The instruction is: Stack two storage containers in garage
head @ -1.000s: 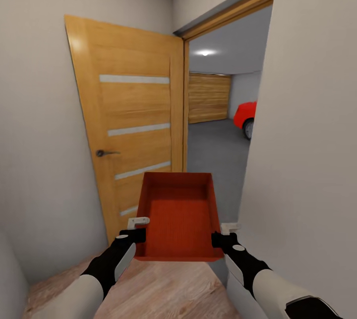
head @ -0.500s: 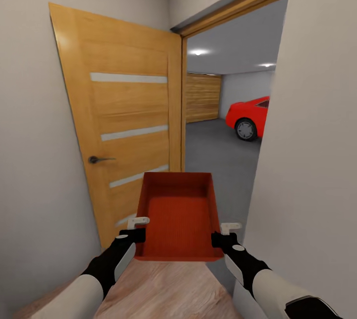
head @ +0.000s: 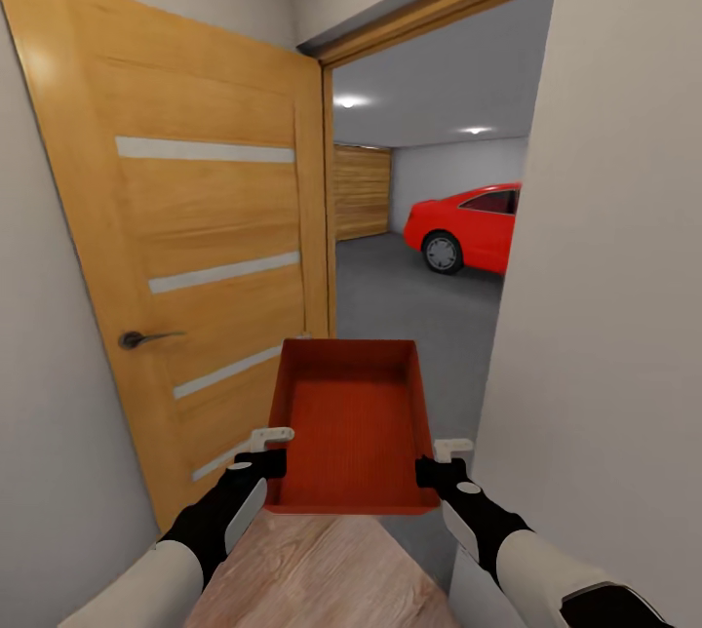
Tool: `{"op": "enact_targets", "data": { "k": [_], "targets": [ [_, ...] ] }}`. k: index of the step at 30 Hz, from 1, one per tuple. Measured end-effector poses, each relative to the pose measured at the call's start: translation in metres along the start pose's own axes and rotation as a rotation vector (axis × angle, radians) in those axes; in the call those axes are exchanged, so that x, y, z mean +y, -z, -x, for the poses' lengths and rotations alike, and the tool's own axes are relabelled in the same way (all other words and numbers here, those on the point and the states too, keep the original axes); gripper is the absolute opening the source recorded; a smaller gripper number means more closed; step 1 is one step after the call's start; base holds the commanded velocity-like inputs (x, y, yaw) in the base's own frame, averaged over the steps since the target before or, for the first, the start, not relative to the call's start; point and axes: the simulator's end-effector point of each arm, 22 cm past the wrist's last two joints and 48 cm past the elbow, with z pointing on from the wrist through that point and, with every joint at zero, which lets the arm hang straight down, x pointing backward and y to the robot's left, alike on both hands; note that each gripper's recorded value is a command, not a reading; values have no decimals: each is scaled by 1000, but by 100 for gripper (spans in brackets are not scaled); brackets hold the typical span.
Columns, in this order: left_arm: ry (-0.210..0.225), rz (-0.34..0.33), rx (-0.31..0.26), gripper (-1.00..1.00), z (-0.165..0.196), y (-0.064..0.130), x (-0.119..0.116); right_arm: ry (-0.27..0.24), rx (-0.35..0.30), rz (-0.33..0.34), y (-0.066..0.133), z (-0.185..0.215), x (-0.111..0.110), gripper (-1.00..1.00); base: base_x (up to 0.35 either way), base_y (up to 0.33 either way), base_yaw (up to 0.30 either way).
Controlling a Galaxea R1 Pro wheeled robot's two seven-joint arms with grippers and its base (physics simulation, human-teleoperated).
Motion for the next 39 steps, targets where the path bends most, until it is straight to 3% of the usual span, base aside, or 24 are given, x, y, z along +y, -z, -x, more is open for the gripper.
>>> {"op": "enact_targets", "data": {
  "k": [30, 39],
  "targets": [
    [0, 0, 0, -100, 0, 0, 0, 0, 0, 0, 0, 0, 0, -100, 236, 221, -286],
    [0, 0, 0, -100, 0, 0, 0, 0, 0, 0, 0, 0, 0, -100, 236, 221, -55]
  ]
}}
